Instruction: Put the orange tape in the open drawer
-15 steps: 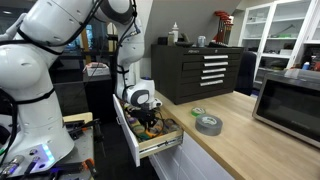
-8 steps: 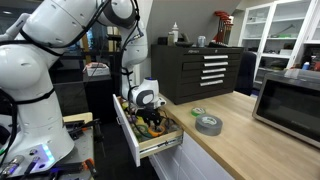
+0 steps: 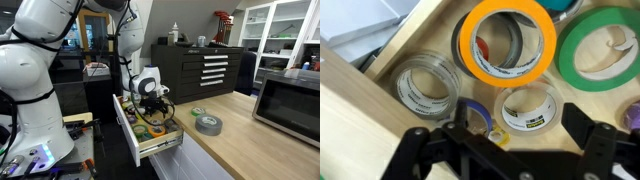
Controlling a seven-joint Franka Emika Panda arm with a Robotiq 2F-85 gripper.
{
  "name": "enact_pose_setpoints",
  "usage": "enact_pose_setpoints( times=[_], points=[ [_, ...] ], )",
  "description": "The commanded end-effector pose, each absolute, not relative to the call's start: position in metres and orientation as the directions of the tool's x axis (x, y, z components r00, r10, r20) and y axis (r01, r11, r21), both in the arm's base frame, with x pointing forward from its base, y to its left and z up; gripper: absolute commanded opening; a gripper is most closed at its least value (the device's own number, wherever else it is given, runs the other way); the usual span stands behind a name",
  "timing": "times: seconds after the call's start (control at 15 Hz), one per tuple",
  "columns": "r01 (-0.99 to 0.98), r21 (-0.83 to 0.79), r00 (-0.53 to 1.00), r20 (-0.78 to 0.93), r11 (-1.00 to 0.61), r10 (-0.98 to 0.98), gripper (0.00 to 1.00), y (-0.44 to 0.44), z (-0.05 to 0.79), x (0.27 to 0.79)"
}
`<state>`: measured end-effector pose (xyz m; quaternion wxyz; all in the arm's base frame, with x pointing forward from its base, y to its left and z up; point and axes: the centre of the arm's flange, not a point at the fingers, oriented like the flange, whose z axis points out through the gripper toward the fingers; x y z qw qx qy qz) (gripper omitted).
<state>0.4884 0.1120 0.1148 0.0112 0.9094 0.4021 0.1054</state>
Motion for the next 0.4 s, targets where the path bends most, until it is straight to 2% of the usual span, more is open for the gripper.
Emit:
enact_pose_setpoints(
  times=[0.0, 0.13, 0.2, 0.33],
  points=[
    [0.721, 0.126, 0.666, 0.147, -0.681, 0.732, 1.00, 0.108, 0.167, 0.473],
    [0.714, 0.131, 0.680, 0.107, -0.688, 0.726, 1.00, 0.107, 0.182, 0.472],
    [0.727, 0.119, 0.660, 0.149, -0.676, 0.736, 1.00, 0.108, 0.152, 0.487],
    [0.726, 0.123, 0.660, 0.150, -0.676, 0.736, 1.00, 0.109, 0.159, 0.488]
  ],
)
